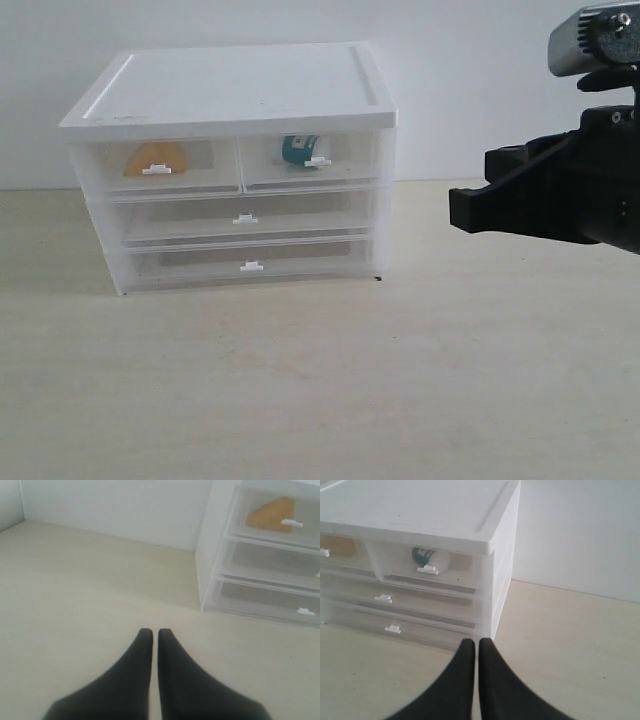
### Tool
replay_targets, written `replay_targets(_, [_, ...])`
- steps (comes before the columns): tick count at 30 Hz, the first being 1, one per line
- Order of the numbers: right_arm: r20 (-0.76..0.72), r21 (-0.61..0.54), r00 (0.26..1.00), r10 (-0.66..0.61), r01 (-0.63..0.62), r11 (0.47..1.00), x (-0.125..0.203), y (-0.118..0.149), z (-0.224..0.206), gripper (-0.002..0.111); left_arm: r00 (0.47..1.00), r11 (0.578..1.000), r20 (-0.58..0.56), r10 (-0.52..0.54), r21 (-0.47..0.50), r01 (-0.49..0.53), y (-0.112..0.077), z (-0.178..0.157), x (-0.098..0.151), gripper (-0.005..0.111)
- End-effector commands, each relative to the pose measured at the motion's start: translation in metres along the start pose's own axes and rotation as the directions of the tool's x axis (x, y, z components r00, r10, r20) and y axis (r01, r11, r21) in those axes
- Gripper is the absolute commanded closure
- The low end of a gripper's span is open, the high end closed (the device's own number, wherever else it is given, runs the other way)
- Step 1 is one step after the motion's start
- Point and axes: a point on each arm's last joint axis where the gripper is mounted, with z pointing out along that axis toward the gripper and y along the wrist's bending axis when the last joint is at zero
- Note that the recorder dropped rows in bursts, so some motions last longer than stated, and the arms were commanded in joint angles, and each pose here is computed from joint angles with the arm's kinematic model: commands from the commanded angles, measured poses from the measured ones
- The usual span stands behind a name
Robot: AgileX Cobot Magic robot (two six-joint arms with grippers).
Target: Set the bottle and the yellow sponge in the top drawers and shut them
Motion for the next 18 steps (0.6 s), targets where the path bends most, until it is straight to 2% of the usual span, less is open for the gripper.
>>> replay_targets(1, [0.002, 0.01, 1.0, -0.002, 0.002, 1.0, 0.0004, -0.0024, -0.0009, 0.108, 0.998, 0.998, -0.018, 0.06, 0.004, -0.06, 0.0001, 0.0003, 0.0027, 0.103])
replay_targets(18, [0.002, 0.01, 1.0, 0.0, 0.0, 1.0, 0.0004, -0.0024, -0.0009, 0.108, 0.998, 0.998, -0.018, 0.063, 0.004, -0.063, 0.0001, 0.0003, 0.0027, 0.103])
